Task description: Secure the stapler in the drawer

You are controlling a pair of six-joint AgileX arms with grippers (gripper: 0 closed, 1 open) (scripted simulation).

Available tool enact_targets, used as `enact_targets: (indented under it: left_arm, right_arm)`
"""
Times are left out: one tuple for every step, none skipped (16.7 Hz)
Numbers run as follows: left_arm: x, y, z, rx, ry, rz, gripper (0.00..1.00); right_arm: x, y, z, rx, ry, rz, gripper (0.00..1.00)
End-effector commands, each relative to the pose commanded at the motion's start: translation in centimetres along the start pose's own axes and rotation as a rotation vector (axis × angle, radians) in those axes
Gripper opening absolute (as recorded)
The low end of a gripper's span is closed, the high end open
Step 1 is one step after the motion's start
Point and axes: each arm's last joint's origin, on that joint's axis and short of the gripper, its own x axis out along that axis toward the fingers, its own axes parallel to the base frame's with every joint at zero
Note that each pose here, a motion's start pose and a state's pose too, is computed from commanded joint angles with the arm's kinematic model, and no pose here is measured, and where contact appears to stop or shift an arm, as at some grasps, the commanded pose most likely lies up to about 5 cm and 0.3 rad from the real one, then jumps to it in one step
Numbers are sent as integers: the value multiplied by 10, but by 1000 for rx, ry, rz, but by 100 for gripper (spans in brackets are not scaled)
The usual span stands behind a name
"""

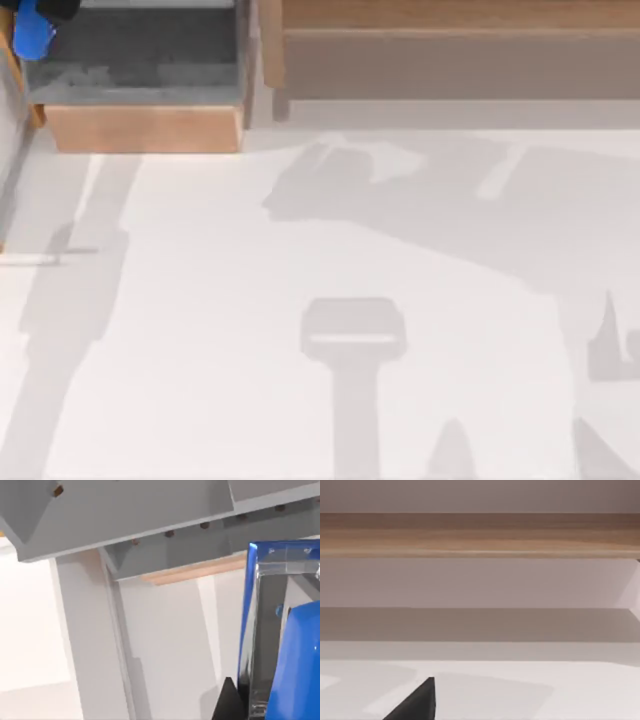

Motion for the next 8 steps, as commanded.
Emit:
enact_targets:
  left_arm:
    - [-5, 19, -1, 14, -3, 28, 0]
    - [-6, 37, -3, 23, 3, 52, 0]
    - [-4, 56, -6, 25, 19, 74, 0]
    - [1, 75, -10, 19, 42, 90, 0]
    - [9, 95, -14, 5, 68, 101, 0]
    - [19, 113, -18, -15, 96, 106, 0]
    - [32, 131, -24, -41, 125, 105, 0]
    - [46, 148, -29, -70, 155, 98, 0]
  right_arm:
    - [0, 0, 0, 0, 0, 0, 100]
    - [0, 0, 0, 0, 0, 0, 100]
    - [0, 0, 0, 0, 0, 0, 100]
    - [0, 0, 0, 0, 0, 0, 100]
    - [0, 0, 0, 0, 0, 0, 100]
    - [0, 0, 0, 0, 0, 0, 100]
    - [0, 0, 0, 0, 0, 0, 100]
    - [0, 0, 0, 0, 0, 0, 100]
